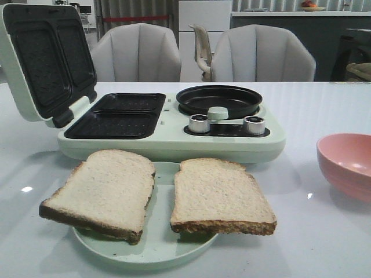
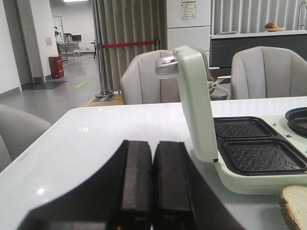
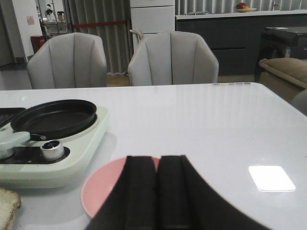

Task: Make breakfast with bread and shrimp

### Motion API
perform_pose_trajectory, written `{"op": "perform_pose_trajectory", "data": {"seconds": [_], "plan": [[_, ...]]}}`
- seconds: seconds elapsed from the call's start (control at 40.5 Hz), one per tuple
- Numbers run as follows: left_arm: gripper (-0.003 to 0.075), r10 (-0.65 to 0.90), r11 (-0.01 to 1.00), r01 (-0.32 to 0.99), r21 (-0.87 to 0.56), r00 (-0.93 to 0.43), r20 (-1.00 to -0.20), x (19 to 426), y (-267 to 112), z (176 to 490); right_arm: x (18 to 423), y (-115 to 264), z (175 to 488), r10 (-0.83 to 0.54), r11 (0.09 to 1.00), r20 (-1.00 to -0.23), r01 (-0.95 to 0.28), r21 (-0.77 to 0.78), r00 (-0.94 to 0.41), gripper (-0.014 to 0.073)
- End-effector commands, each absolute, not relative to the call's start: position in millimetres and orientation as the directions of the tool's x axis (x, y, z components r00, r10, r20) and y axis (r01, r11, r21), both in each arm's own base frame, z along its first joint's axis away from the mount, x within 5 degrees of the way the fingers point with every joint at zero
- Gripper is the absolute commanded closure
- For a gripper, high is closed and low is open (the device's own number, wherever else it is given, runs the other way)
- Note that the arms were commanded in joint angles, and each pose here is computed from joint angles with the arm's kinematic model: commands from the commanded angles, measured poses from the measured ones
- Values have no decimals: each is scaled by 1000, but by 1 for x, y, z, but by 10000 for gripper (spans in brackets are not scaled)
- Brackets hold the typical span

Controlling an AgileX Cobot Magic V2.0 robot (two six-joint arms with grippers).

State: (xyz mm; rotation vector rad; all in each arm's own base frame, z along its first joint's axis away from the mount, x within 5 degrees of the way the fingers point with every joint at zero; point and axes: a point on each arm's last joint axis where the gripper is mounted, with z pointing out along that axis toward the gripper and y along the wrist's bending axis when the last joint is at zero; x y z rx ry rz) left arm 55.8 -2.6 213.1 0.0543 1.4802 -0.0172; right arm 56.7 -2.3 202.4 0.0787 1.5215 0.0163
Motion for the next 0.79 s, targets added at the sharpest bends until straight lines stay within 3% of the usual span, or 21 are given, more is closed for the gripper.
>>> {"op": "perform_pose_trajectory", "data": {"seconds": [0.0,0.766], "plan": [[610,4,998,55,15,188,-982,53,-3,219,53,-3,218,47,997,-983,47,57,179,561],[610,59,996,50,71,218,-974,53,-4,222,53,-3,219,47,997,-981,47,57,190,561]]}}
